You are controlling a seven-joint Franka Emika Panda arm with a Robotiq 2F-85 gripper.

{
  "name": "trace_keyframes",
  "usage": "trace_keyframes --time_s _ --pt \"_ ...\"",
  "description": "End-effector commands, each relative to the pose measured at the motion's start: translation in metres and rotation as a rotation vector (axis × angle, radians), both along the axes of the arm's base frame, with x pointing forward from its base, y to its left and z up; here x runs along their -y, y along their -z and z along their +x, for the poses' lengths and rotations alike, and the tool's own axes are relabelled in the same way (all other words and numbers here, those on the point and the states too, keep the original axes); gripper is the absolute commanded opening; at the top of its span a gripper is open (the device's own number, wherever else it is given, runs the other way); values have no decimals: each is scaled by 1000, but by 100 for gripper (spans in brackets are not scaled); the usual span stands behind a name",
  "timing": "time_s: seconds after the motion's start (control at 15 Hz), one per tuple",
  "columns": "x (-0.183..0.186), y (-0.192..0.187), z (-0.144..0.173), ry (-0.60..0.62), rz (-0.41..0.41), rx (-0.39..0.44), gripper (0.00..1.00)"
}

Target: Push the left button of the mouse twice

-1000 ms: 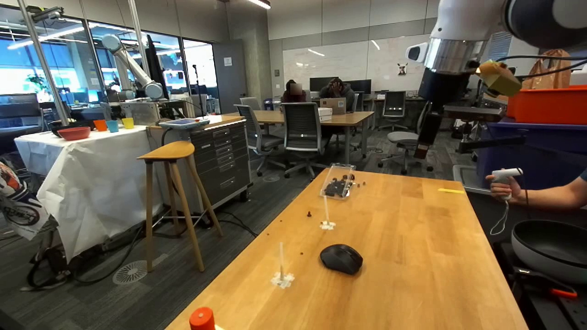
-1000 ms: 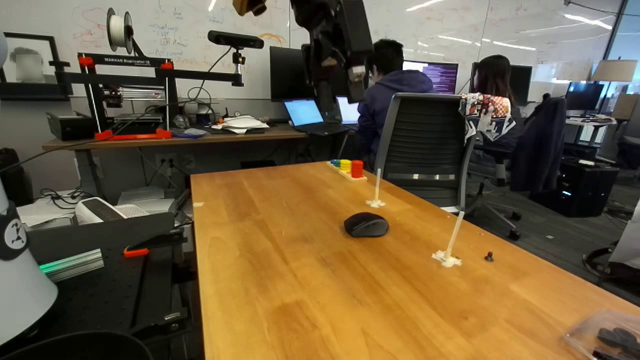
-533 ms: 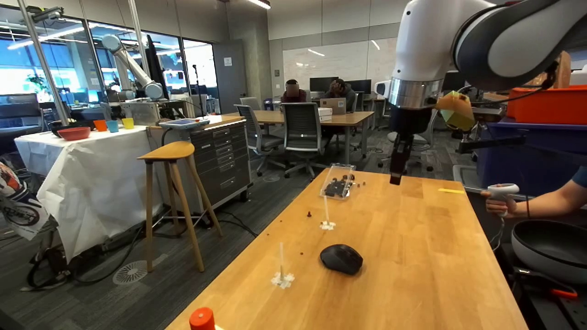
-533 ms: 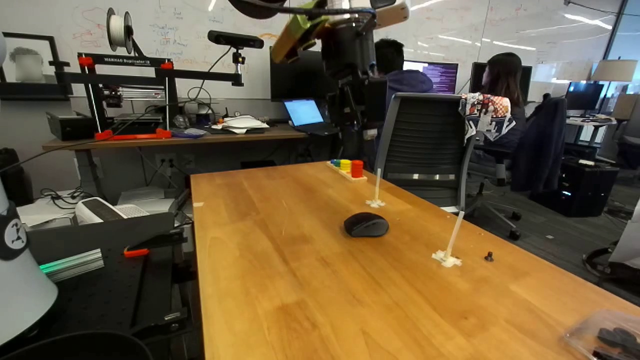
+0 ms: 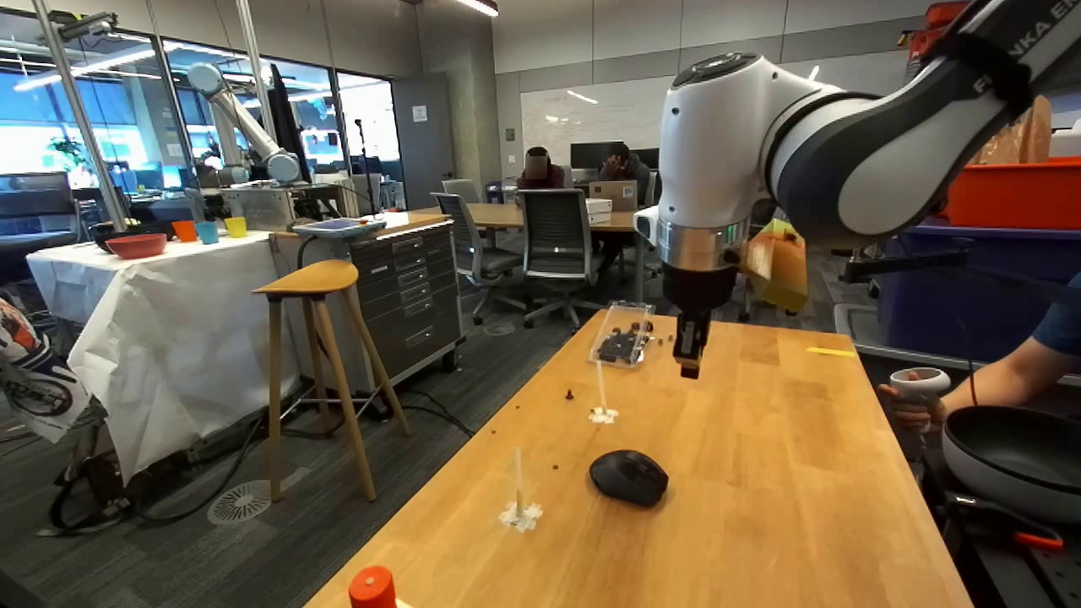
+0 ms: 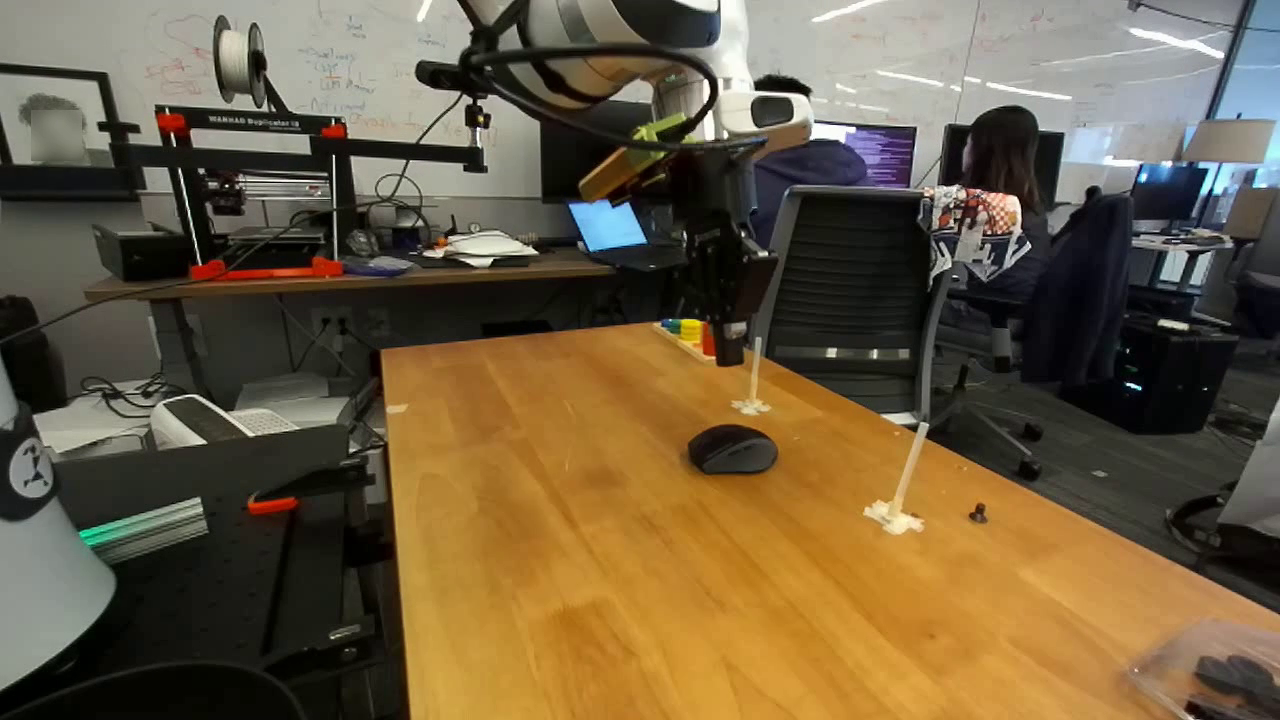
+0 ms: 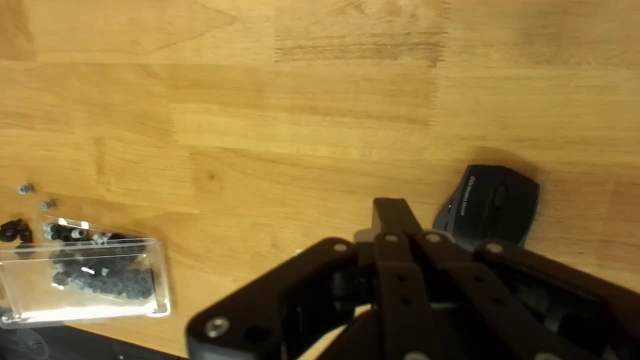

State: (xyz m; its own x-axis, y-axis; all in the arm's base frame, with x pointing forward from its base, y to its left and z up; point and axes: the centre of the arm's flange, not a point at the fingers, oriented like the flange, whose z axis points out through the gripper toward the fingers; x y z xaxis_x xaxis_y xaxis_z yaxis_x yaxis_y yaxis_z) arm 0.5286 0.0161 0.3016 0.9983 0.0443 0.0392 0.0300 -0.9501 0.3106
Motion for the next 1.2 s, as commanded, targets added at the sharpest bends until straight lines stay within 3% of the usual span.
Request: trace_keyframes --time_s 0.0,0.67,1.13 --pt "-24 21 35 -14 -39 -9 0" --pt "-54 81 61 -42 -57 -76 0" --pt "-63 99 66 -52 -77 -102 0"
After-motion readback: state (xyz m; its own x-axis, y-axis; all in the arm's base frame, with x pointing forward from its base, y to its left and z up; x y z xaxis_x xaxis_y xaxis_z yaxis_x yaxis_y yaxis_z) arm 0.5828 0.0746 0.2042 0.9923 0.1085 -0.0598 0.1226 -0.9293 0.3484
